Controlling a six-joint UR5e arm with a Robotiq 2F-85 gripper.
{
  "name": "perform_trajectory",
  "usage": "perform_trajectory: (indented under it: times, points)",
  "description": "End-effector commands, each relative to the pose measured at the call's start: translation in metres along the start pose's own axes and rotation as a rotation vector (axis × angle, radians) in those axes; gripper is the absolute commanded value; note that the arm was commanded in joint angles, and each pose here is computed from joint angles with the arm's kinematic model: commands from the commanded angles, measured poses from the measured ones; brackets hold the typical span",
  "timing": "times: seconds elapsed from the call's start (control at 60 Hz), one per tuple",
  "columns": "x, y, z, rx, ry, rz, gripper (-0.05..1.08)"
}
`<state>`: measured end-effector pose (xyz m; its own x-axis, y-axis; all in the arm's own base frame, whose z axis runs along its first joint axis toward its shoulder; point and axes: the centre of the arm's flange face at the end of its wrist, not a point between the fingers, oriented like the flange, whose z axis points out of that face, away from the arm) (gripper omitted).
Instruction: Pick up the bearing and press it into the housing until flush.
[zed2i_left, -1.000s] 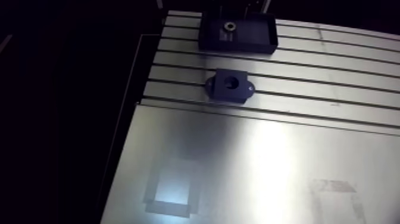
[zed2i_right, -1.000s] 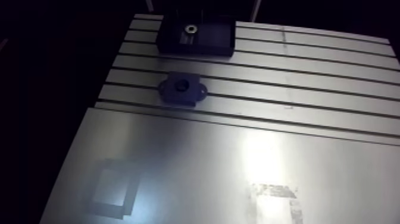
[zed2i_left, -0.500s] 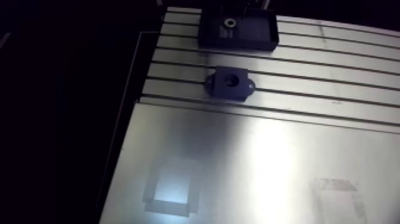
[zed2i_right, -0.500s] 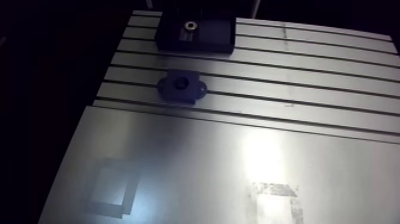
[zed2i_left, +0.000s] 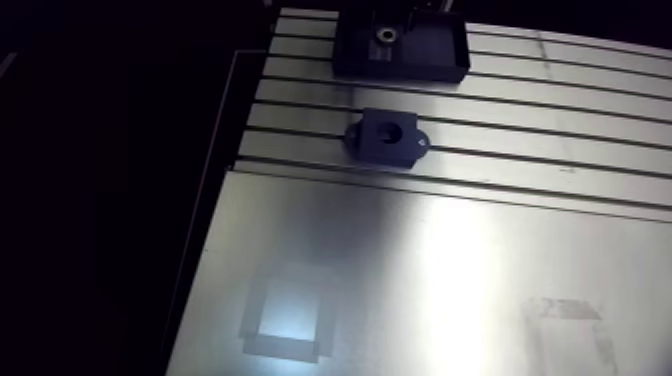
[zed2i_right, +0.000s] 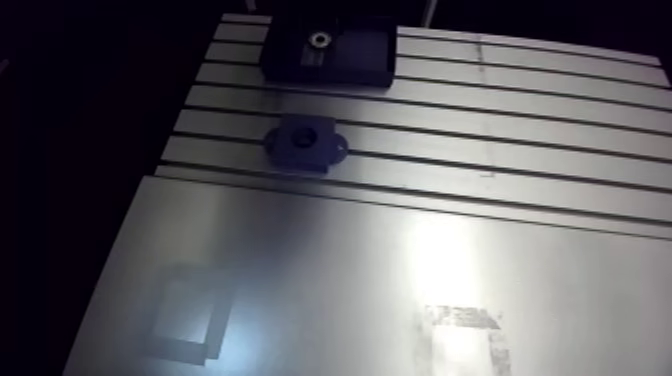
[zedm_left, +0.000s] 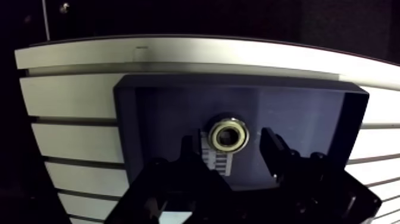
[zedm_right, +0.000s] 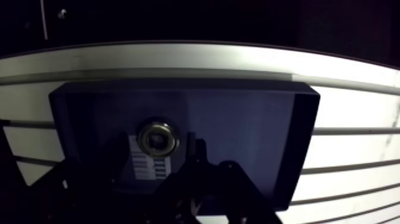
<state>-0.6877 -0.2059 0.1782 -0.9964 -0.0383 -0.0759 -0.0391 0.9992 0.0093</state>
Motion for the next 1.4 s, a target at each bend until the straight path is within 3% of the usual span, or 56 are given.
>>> perform_trajectory:
  times: [0.017, 1.4]
  points:
    - [-0.0007, -0.0008, 0.0022, 0.0, -0.003, -0.002, 0.39]
    - [-0.0006, -0.0018, 0.0094, -0.002, -0.009, -0.008, 0.48]
